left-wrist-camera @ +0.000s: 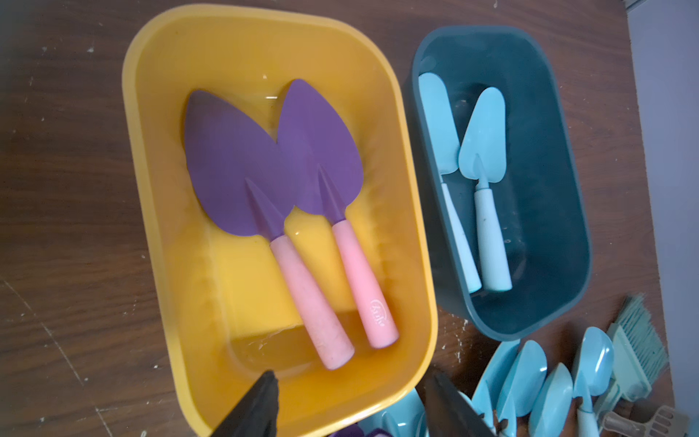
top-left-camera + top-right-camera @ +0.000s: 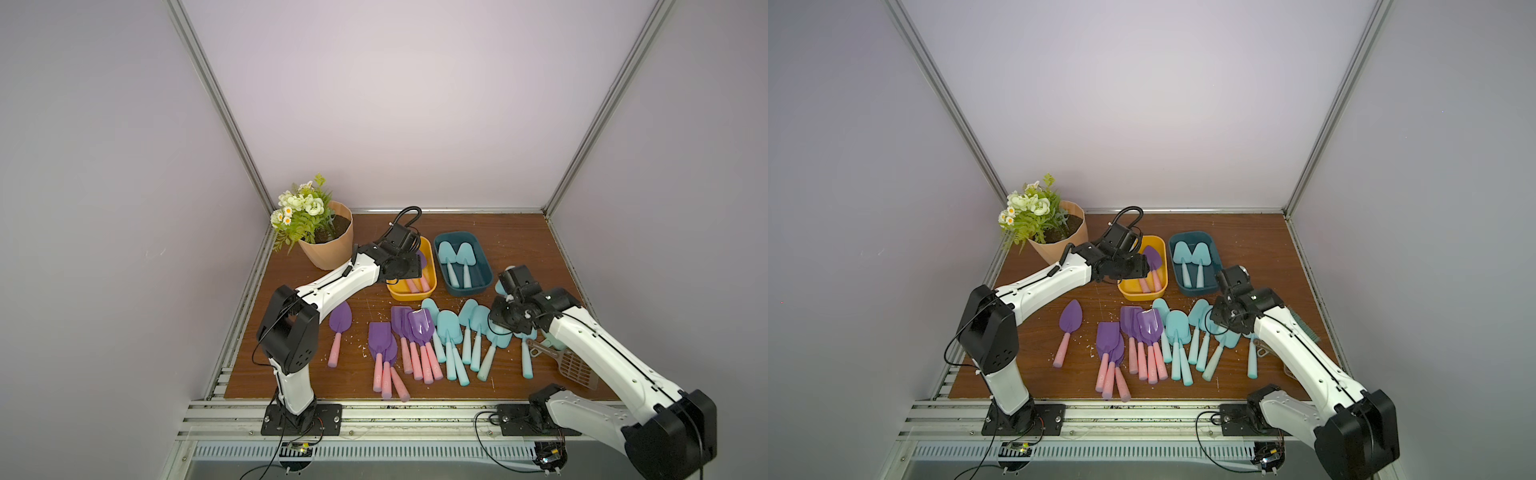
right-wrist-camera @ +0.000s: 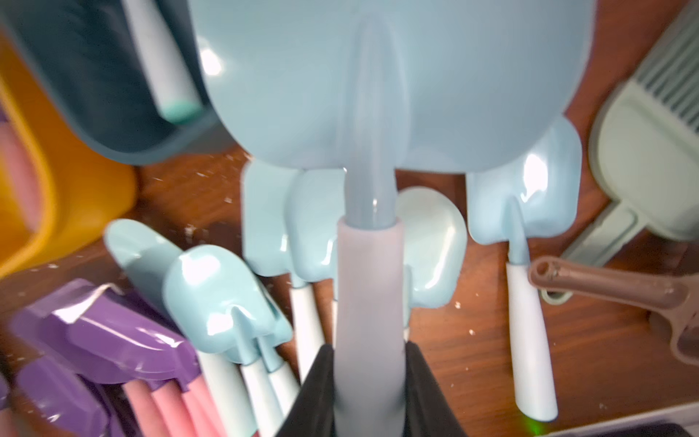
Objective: Sort the small shovels by color and place them into the storage box
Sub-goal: Pick up the shovel from the center of the board, then place the shovel in the storage box.
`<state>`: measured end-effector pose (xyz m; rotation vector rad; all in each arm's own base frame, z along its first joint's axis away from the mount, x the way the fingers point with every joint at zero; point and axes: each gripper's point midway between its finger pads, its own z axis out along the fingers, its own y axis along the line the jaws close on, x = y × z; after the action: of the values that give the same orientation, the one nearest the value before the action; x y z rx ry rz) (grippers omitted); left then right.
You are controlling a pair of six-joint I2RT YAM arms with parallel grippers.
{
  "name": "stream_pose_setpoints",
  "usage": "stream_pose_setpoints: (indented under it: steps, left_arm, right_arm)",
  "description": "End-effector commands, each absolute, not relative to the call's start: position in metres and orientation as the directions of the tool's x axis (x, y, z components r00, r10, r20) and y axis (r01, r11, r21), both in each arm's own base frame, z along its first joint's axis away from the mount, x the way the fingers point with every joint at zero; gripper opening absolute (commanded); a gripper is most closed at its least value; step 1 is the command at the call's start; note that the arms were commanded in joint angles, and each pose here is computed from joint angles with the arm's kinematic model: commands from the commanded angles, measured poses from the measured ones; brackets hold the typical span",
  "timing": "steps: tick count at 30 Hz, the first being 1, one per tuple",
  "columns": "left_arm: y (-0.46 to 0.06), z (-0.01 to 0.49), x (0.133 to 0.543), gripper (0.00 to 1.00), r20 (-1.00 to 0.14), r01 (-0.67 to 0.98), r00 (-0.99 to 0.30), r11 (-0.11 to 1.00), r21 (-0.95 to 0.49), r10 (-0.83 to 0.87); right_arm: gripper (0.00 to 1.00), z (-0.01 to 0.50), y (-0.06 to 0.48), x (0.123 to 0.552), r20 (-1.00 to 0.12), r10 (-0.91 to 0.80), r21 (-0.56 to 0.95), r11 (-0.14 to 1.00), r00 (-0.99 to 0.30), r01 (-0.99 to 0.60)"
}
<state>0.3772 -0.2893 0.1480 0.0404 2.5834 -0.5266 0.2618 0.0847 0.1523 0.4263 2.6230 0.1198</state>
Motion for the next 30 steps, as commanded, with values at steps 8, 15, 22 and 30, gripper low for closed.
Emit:
stream_pose_setpoints:
  steps: [8,15,22,30]
  left_arm:
    - [-0.267,0.142,0.355,0.65,-0.467,0.044,-0.871,0.921,-0.387,-0.155]
    - [-0.255,0.144,0.35,0.66,-0.469,0.035,-0.87,0.93,-0.367,-0.152]
    - [-0.229,0.135,0.346,0.66,-0.443,-0.006,-0.882,0.943,-0.334,-0.163]
    - [-0.21,0.125,0.338,0.66,-0.423,-0.043,-0.887,0.947,-0.319,-0.183]
  right_arm:
    - [0.09,0.173,0.139,0.384,-0.534,0.075,0.066,0.997,-0.842,0.047]
    - [0.08,0.141,0.157,0.439,-0.507,-0.014,-0.027,1.0,-0.862,-0.001]
    - [0.09,0.104,0.16,0.447,-0.424,-0.058,-0.08,0.996,-0.904,-0.026]
    - [0.12,0.08,0.143,0.436,-0.372,-0.069,-0.145,0.989,-0.926,-0.015]
